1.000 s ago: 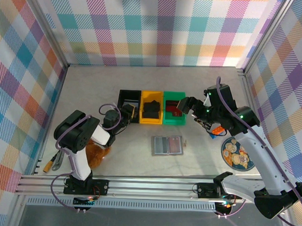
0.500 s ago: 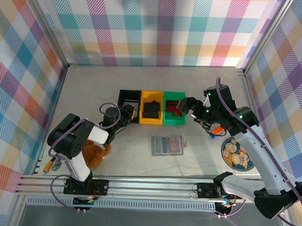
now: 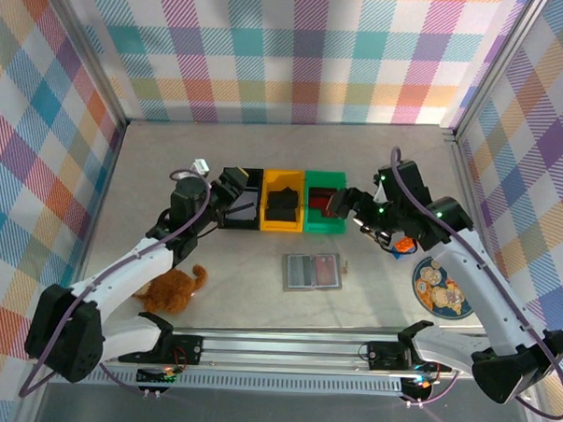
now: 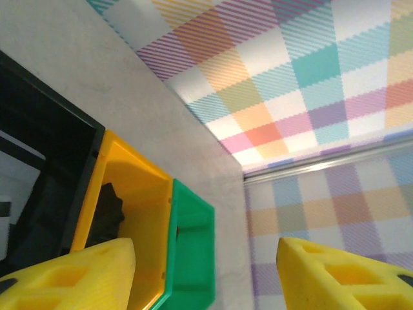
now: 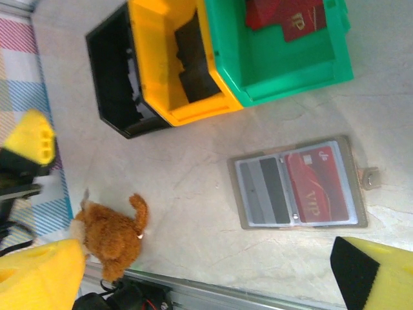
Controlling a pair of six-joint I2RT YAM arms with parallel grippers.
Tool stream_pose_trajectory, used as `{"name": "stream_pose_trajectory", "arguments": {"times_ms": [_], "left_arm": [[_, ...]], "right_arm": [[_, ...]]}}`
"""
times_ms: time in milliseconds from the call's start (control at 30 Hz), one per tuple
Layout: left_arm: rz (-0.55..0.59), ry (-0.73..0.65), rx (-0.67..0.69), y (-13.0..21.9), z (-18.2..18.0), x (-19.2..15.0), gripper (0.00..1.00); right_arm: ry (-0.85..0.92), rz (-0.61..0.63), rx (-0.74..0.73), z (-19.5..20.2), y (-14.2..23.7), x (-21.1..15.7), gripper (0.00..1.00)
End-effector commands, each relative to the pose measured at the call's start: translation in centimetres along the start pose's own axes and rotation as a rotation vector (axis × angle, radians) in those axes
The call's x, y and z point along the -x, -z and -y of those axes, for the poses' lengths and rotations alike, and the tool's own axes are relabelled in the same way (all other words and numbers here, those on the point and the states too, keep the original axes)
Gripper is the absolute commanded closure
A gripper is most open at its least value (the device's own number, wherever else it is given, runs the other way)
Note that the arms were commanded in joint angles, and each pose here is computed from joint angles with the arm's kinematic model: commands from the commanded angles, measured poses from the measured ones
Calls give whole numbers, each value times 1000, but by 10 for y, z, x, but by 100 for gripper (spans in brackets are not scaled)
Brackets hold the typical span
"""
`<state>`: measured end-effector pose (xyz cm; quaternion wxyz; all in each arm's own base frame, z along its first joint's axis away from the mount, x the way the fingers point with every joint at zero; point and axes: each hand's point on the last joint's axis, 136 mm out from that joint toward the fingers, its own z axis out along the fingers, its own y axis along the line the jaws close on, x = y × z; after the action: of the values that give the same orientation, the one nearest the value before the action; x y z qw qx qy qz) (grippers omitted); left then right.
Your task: Take the credit cards out of the card holder
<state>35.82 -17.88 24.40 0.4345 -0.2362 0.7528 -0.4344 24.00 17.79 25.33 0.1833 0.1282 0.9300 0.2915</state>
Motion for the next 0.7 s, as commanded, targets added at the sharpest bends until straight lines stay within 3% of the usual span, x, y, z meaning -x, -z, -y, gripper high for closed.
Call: {"name": "stream_pose_trajectory", "arguments": {"times_ms": [0, 367, 667], "left_arm": [[-108, -151, 198, 15, -31, -25, 39], [-356, -353, 299, 62, -37, -87, 38], [-456, -298, 216, 74, -48, -126, 38]], "right_arm": [[37, -51, -31, 13, -11, -10, 3], [102, -188, -8, 33, -57, -56, 25], [114, -253, -179, 59, -102, -79, 32]]}}
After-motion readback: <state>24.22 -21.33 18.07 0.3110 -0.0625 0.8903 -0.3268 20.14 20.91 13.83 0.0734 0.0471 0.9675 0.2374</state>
